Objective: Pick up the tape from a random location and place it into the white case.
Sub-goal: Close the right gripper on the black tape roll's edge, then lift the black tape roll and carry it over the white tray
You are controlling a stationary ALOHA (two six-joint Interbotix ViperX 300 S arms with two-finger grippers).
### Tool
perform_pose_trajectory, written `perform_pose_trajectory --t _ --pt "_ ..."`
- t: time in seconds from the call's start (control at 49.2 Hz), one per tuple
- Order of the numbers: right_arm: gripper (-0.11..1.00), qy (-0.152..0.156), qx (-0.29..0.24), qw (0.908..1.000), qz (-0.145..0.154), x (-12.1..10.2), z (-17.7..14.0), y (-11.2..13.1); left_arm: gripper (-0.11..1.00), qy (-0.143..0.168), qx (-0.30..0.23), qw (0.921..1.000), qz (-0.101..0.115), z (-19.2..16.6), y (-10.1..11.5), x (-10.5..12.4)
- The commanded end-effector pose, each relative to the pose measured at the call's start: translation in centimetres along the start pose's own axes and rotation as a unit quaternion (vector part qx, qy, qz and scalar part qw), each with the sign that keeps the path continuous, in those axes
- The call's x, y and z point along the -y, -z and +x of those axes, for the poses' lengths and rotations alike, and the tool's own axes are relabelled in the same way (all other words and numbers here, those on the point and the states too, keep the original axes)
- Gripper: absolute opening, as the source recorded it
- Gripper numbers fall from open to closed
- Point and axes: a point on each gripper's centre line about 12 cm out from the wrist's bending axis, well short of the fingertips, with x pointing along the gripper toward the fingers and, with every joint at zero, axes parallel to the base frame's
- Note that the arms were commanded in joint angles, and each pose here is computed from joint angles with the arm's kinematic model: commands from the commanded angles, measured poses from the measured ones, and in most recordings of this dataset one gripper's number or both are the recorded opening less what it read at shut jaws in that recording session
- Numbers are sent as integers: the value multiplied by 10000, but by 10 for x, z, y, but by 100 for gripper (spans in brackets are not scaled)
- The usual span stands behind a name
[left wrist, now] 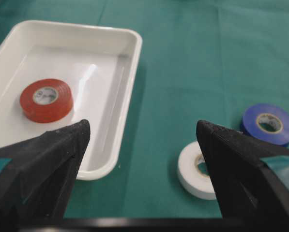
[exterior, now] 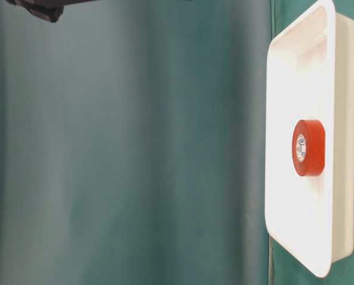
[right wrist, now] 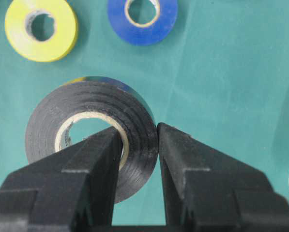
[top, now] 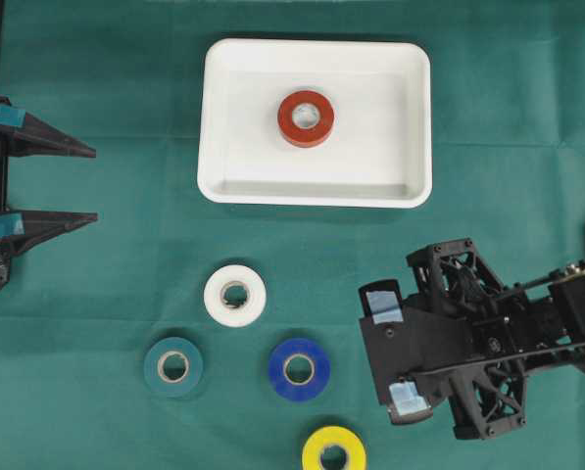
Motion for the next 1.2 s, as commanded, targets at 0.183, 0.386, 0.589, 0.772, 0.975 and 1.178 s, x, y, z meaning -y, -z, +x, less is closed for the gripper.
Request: perform_pose_trajectory --t 0.183,0.386,0.589,0.772,0.975,1.178 --pt "25 -52 241 9997 -16 -1 -14 -5 98 -13 39 10000 -11 1 -5 0" --pt "25 149 273 9995 -62 8 -13 -7 98 -7 39 10000 -2 1 -5 0" --pt "25 324 314 9989 105 31 -14 -12 98 -13 46 10000 -11 1 -5 0" --pt "25 487 323 9979 260 57 -15 -16 98 -6 39 10000 -9 1 -5 0" --pt "25 725 338 9951 582 96 -16 -19 98 -6 39 10000 -9 1 -5 0" --pt "25 987 297 9895 1012 139 -18 -15 98 -13 31 10000 -11 1 -5 0"
